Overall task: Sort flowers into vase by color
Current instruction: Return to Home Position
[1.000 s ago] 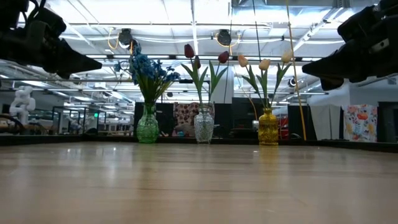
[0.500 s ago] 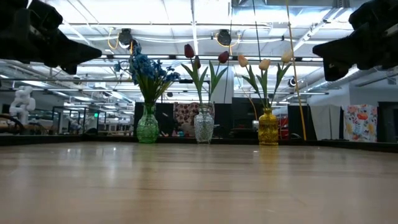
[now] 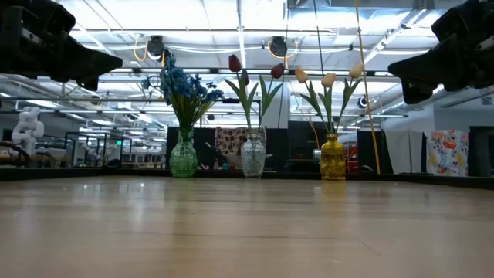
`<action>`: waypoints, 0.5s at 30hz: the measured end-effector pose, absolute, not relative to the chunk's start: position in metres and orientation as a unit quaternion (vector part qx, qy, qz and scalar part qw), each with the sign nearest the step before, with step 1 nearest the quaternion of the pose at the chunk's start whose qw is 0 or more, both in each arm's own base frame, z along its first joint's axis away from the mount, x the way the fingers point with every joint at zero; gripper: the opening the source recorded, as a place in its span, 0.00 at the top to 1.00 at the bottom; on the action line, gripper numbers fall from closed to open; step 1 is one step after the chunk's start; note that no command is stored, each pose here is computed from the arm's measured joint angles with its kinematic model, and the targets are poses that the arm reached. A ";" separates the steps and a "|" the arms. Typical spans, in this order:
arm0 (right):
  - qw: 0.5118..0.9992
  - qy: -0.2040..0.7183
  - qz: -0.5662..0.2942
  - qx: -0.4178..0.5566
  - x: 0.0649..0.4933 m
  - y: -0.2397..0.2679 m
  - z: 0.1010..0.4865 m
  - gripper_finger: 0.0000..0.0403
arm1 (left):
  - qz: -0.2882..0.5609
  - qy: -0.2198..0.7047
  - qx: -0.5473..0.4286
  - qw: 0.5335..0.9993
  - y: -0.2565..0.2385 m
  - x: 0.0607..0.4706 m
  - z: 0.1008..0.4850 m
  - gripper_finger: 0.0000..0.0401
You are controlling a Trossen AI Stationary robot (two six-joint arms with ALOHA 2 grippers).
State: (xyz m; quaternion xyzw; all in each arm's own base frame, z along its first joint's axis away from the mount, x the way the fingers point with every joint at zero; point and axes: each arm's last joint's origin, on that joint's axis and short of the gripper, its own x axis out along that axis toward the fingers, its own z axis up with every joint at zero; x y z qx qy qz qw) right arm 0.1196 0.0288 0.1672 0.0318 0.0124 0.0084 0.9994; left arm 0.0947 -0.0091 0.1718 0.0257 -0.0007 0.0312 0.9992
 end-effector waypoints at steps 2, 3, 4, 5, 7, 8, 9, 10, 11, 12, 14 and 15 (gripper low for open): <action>0.999 0.008 0.003 0.030 0.118 0.028 0.168 1.00 | 0.031 0.000 0.027 0.999 -0.009 0.095 0.172 1.00; 1.000 0.009 -0.004 0.030 0.118 0.027 0.168 1.00 | 0.031 0.000 0.029 0.999 -0.009 0.095 0.172 1.00; 0.999 0.009 -0.008 0.029 0.117 0.027 0.168 1.00 | 0.031 0.000 0.030 0.999 -0.009 0.095 0.172 1.00; 1.000 0.008 -0.009 0.029 0.116 0.027 0.168 1.00 | 0.031 0.000 0.031 0.999 -0.009 0.095 0.172 1.00; 0.999 0.004 -0.008 0.031 0.114 0.026 0.169 1.00 | 0.025 0.001 0.034 0.999 -0.009 0.095 0.172 1.00; 0.999 0.004 -0.007 0.031 0.113 0.026 0.169 1.00 | 0.021 0.001 0.035 0.999 -0.010 0.095 0.171 1.00; 0.999 0.003 -0.007 0.031 0.112 0.025 0.169 1.00 | 0.018 0.001 0.035 0.999 -0.010 0.095 0.171 1.00; 0.999 0.003 -0.007 0.031 0.111 0.025 0.169 1.00 | 0.017 0.001 0.035 0.999 -0.010 0.095 0.171 1.00; 0.999 0.002 -0.007 0.031 0.110 0.025 0.169 1.00 | 0.017 0.001 0.035 0.999 -0.010 0.095 0.171 1.00; 0.999 0.001 -0.007 0.031 0.109 0.025 0.170 1.00 | 0.017 -0.001 0.034 0.999 -0.010 0.095 0.171 1.00; 0.999 -0.002 -0.007 0.032 0.107 0.024 0.170 1.00 | 0.014 -0.014 0.036 0.999 -0.010 0.096 0.170 1.00; 0.999 -0.003 -0.007 0.032 0.106 0.024 0.170 1.00 | 0.011 -0.020 0.040 0.999 -0.011 0.096 0.169 1.00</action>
